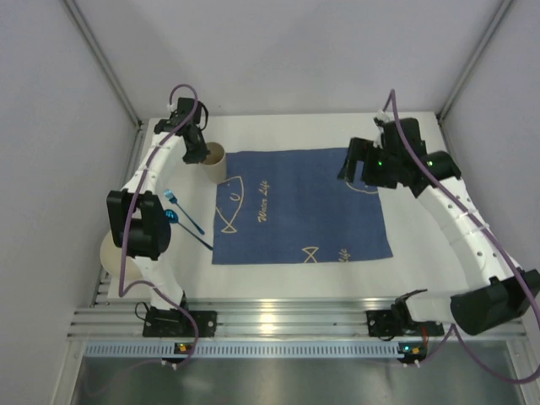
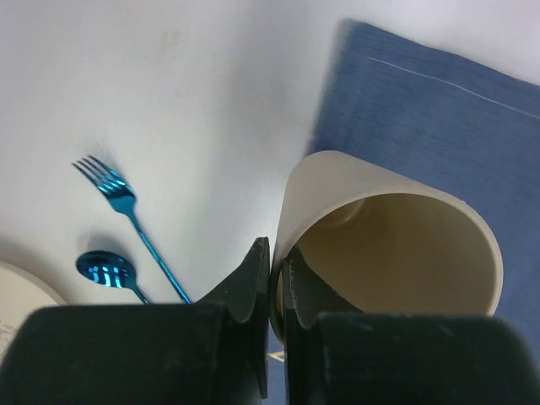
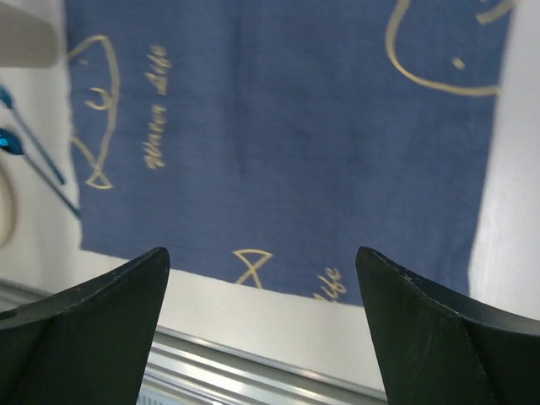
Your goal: Set the dinner table for one person
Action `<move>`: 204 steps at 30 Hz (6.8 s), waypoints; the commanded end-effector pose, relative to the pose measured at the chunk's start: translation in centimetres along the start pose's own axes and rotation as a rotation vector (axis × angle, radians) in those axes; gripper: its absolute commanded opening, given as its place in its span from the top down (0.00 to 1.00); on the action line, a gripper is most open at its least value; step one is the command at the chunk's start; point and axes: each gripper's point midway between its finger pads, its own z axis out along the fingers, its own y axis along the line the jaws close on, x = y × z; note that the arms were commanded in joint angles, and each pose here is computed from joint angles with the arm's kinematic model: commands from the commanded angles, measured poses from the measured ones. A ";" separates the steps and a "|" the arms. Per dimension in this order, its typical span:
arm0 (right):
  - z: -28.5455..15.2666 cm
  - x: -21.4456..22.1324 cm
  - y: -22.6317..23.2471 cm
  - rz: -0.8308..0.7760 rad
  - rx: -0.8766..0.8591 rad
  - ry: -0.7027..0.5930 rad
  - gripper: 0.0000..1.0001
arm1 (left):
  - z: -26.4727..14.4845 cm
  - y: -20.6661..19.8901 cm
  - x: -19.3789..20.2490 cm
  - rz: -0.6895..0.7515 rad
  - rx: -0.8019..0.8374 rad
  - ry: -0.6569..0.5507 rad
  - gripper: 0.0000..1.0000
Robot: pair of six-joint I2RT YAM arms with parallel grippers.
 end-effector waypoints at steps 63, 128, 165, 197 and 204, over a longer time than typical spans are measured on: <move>15.3 -15.8 -9.1 0.158 0.345 -0.047 1.00 | -11.2 3.4 15.4 -0.011 0.016 0.013 0.20; -2.1 -1.6 -3.3 0.014 0.226 -0.007 0.10 | 6.3 7.8 10.6 -0.235 -0.080 0.145 0.39; 0.0 -0.2 -4.1 -0.023 0.256 0.068 0.10 | 8.3 8.0 12.2 -0.246 -0.099 0.164 0.45; 1.2 -0.6 -3.4 -0.013 0.226 0.074 0.11 | -0.3 0.3 3.5 -0.008 0.166 -0.090 1.00; 0.8 1.4 -4.1 -0.019 0.224 0.086 0.11 | -1.8 -8.8 7.7 0.154 0.339 -0.020 1.00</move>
